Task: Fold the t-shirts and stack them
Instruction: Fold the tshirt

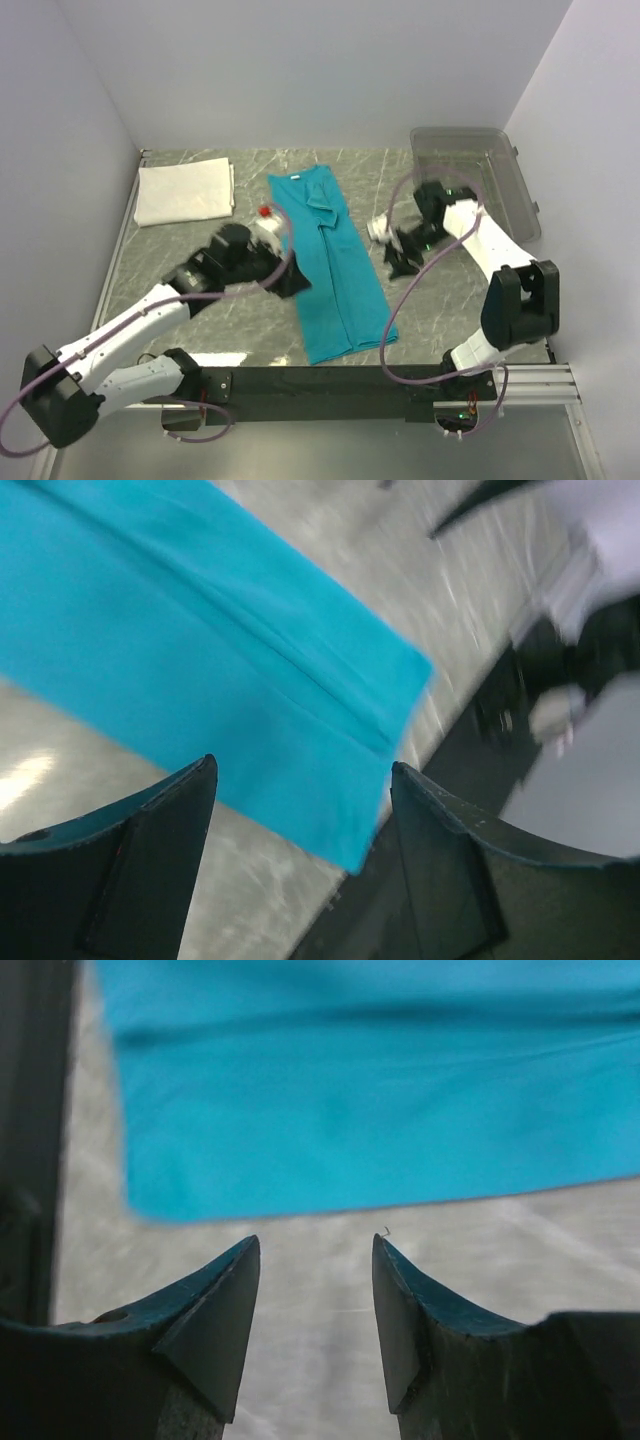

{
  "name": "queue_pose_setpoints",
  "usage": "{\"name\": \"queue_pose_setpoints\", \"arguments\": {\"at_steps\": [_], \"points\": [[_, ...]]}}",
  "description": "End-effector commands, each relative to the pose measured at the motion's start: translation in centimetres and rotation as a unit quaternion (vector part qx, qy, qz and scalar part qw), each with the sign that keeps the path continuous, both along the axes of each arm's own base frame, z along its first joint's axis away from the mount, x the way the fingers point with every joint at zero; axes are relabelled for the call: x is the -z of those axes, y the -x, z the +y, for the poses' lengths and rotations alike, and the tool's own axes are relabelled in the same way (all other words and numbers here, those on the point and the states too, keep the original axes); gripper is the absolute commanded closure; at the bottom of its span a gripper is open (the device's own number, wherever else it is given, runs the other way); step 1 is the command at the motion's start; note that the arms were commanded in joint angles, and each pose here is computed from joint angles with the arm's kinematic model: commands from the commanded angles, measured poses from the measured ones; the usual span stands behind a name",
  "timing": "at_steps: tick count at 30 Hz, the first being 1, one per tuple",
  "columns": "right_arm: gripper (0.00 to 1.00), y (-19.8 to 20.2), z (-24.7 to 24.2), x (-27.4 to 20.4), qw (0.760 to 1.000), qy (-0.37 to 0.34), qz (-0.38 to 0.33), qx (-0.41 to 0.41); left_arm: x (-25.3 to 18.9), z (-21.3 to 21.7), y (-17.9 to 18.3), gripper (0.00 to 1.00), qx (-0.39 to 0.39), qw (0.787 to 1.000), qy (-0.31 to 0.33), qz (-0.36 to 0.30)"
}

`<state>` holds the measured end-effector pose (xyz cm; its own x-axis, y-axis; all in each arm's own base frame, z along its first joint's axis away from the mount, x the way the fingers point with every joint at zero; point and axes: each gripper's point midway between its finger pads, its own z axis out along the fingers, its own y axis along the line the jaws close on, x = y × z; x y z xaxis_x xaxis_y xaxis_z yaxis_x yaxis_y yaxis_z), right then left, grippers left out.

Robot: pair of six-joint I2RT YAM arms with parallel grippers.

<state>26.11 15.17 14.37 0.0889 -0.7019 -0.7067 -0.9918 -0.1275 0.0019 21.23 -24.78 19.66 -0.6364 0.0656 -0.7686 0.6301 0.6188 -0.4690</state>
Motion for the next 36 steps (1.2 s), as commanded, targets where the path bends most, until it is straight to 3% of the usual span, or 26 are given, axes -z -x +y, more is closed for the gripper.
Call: {"name": "queue_pose_setpoints", "arguments": {"at_steps": [1,5,11,19,24,27,30,31,34,36], "points": [[0.44,7.3,-3.9,3.9,0.993,0.049,0.026,-0.107,2.4,-1.8,3.9,0.25,0.061,0.995,-0.064,-0.04],[0.41,11.2,-4.7,5.9,0.991,0.049,0.023,-0.122,5.3,-4.9,11.0,0.27,0.154,0.983,-0.088,-0.042],[0.39,14.1,-5.0,7.6,0.991,0.045,0.032,-0.125,10.6,-6.2,16.1,0.3,0.189,0.964,-0.185,-0.024],[0.4,15.1,-4.6,8.7,0.99,0.049,0.02,-0.134,14.9,-6.3,14.7,0.33,0.109,0.954,-0.279,-0.032],[0.41,14.5,-4.1,9.2,0.988,0.06,0.006,-0.142,17.5,-6.3,14.0,0.36,0.094,0.933,-0.347,-0.025],[0.42,14.1,-3.7,9.0,0.987,0.06,-0.004,-0.149,18.6,-6.1,14.2,0.43,0.09,0.926,-0.367,-0.011],[0.43,13.9,-3.6,8.8,0.986,0.059,-0.011,-0.157,19.0,-5.6,14.3,0.62,0.075,0.925,-0.373,0.002],[0.43,13.9,-3.6,8.8,0.985,0.059,-0.013,-0.162,19.0,-5.2,14.2,0.72,0.069,0.924,-0.376,0.003],[0.43,14.2,-3.6,8.9,0.983,0.058,-0.014,-0.174,18.9,-4.6,14.2,0.85,0.053,0.926,-0.373,0.007],[0.43,14.5,-3.9,9.2,0.98,0.066,-0.013,-0.185,18.6,-4.7,14.2,0.86,0.054,0.927,-0.37,0.006]]}}
